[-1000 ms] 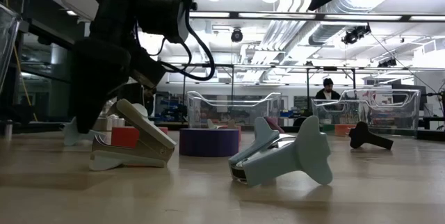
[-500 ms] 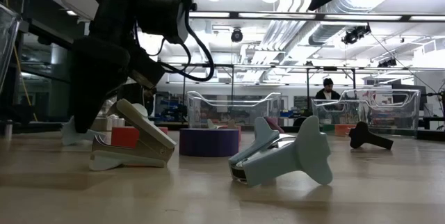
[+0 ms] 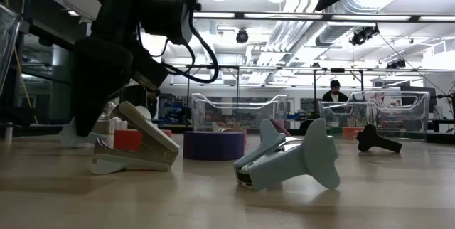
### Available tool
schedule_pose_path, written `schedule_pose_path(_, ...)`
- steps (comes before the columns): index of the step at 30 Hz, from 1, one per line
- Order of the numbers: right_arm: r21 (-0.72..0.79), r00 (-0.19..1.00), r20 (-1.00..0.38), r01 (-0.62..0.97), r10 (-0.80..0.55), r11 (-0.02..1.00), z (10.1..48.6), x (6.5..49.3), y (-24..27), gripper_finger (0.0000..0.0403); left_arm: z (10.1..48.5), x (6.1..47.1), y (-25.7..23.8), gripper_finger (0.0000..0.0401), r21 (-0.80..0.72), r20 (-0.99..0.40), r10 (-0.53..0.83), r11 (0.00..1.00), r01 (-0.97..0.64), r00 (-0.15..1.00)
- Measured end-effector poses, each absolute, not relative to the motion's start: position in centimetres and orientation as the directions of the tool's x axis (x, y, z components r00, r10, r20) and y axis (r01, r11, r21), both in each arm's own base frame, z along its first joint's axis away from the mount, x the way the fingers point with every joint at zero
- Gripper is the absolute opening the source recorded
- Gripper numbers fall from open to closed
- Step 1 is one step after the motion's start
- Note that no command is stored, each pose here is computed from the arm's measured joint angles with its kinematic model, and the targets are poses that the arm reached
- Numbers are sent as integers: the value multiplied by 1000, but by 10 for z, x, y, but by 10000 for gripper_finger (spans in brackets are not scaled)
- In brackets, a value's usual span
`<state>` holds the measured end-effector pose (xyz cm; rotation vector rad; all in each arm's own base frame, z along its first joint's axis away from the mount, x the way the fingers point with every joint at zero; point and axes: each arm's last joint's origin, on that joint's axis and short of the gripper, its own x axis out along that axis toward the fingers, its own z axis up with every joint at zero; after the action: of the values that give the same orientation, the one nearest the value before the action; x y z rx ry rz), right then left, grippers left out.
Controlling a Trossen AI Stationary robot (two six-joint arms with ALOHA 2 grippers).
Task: Pick and place Stapler, Stapler remover, tape
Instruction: Put the top blue staple remover into the top left transparent bin
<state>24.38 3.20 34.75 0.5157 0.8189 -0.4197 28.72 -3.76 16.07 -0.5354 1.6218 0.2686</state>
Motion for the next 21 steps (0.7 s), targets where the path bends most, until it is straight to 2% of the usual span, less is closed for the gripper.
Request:
schedule_pose_path(5, 267, 614, -774, 536, -154, 801, 348, 244, 32, 320, 170, 292, -38, 96, -143, -982, -185, 864, -483, -40)
schedule_pose_path(13, 265, 614, -774, 535, -154, 803, 348, 244, 32, 320, 202, 314, -37, 96, -107, -994, -77, 879, -465, 83)
schedule_pose_path(21, 268, 614, -774, 539, -155, 799, 347, 244, 32, 320, 228, 332, -4, 96, -61, -978, 72, 801, -596, 197)
